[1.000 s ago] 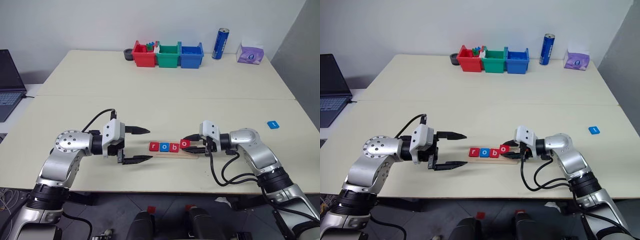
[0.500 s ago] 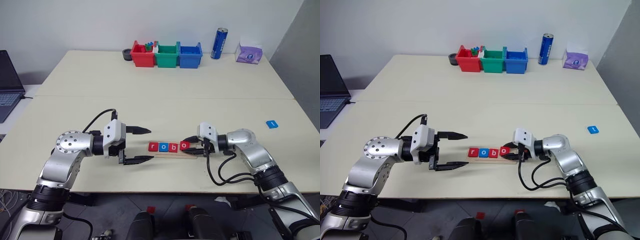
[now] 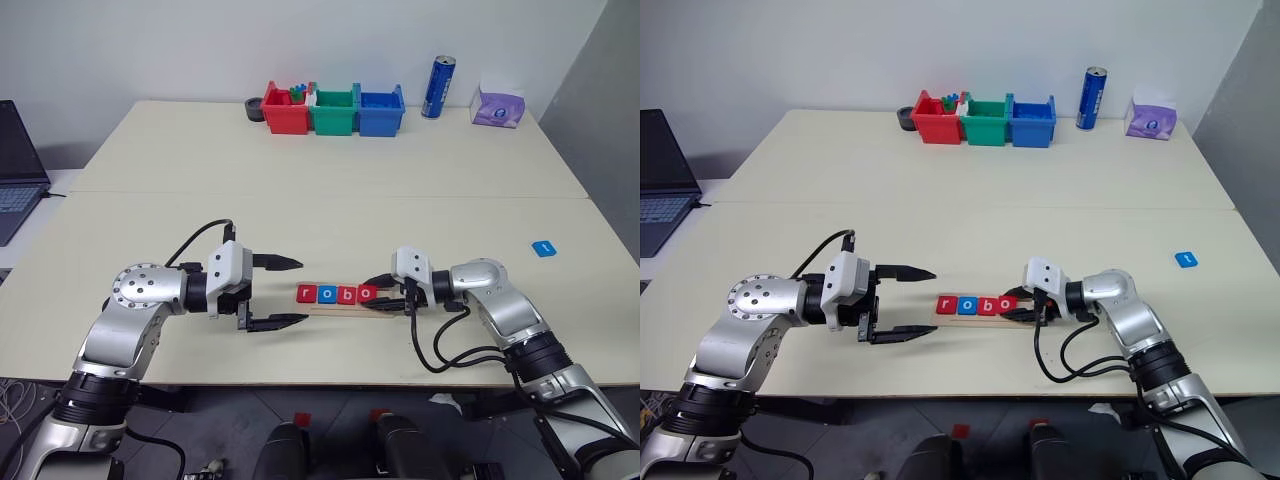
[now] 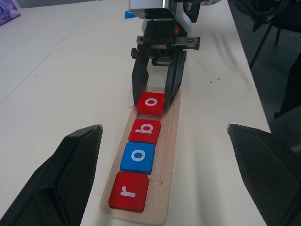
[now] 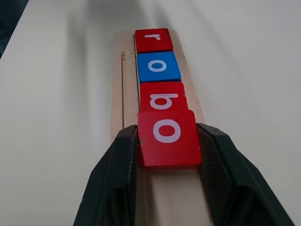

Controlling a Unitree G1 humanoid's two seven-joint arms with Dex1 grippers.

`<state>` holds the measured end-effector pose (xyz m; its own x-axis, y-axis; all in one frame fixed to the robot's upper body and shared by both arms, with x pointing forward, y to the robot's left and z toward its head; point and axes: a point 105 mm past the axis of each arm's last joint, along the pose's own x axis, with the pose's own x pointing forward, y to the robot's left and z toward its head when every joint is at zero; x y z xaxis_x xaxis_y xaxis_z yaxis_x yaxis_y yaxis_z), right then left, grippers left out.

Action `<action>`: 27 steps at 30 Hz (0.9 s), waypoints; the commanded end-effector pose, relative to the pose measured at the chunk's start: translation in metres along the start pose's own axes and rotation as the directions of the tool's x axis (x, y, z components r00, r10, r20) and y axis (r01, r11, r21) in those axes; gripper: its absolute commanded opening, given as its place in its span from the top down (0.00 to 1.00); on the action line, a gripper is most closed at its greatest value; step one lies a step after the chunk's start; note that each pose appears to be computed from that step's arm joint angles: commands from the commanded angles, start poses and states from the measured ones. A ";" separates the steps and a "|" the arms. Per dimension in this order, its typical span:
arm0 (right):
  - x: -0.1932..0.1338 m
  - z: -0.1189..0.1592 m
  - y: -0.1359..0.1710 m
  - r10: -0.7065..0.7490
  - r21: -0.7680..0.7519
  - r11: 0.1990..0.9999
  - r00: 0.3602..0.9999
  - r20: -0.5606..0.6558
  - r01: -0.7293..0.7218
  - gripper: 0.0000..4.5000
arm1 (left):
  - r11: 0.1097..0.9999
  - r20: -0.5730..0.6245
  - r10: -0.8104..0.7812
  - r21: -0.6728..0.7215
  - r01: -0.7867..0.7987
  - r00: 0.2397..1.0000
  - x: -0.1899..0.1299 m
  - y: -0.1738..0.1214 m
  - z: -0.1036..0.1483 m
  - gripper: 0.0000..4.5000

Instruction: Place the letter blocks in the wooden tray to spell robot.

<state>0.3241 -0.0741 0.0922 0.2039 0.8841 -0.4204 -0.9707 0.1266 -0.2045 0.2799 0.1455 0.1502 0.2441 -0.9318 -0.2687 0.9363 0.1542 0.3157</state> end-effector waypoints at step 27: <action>-0.006 0.019 -0.009 -0.008 -0.016 1.000 0.999 0.036 0.008 0.01 | 0.999 0.012 0.015 0.047 -0.015 1.000 -0.002 0.003 0.009 0.00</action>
<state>0.3271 -0.0746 0.0903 0.2031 0.8809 -0.4274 -0.9751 0.1422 -0.1702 0.2801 0.1456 0.1502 0.2458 -0.9313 -0.2688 0.9353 0.1551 0.3179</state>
